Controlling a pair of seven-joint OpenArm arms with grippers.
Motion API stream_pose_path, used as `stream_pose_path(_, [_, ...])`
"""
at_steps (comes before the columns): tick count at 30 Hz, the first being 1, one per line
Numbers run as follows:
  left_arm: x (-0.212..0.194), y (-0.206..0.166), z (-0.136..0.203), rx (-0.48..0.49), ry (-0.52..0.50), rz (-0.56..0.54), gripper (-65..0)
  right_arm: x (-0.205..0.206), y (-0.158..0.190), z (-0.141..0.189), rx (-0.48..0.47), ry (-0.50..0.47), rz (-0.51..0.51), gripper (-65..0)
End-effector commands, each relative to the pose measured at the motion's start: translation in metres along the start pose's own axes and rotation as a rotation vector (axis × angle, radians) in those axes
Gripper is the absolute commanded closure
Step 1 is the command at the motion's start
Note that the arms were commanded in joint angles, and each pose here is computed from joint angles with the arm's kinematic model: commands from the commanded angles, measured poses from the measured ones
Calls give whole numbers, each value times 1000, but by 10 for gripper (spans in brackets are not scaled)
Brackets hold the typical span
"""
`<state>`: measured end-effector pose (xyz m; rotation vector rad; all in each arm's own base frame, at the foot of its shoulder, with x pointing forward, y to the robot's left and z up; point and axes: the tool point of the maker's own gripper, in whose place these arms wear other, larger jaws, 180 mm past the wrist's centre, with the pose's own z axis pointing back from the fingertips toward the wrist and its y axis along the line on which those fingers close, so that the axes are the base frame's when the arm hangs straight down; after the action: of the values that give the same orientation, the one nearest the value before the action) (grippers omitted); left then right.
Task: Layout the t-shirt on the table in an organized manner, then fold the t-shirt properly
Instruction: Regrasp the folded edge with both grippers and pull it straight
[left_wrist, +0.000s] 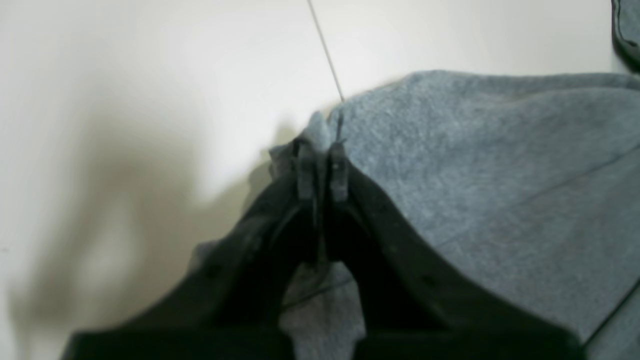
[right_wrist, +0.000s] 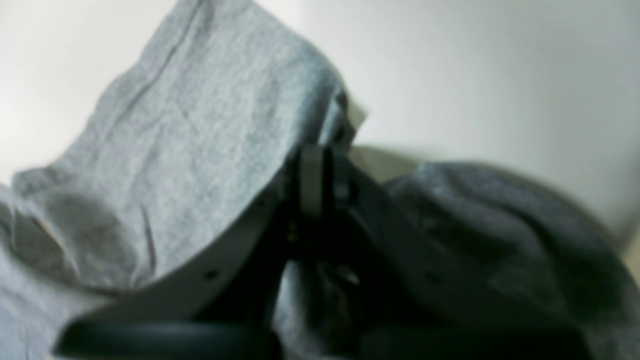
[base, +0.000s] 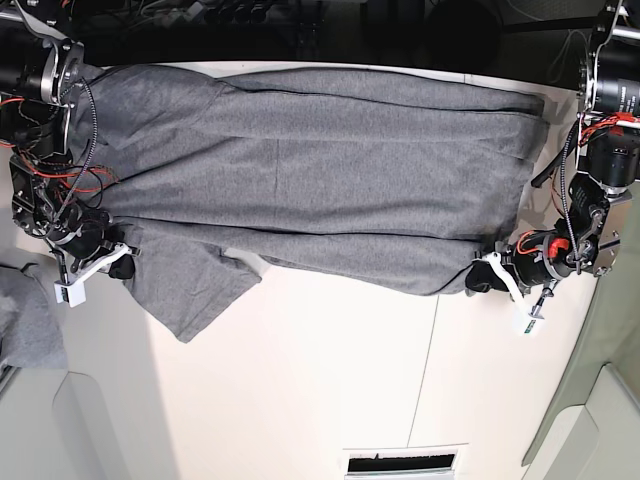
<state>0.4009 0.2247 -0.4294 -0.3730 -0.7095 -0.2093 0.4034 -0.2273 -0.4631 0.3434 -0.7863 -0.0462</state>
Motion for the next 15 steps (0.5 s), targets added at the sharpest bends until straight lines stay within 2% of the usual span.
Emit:
stream_pose_path(1, [39,3,11,-10,-93,-20,0,31,-2,5,-2,-65,30,0])
stream_pose_path(6, [64,5,34,-24,-123,-45,0,77,12,15,14,-147,113,0])
stream_pose_path(10, [77,0,52,-48,-103,-74,0,108,28,29,52,-187,130,0])
stream_pose_path(15, [92,-2,78,-80,-106,-87,0,146,35,58,72,-233,181,0])
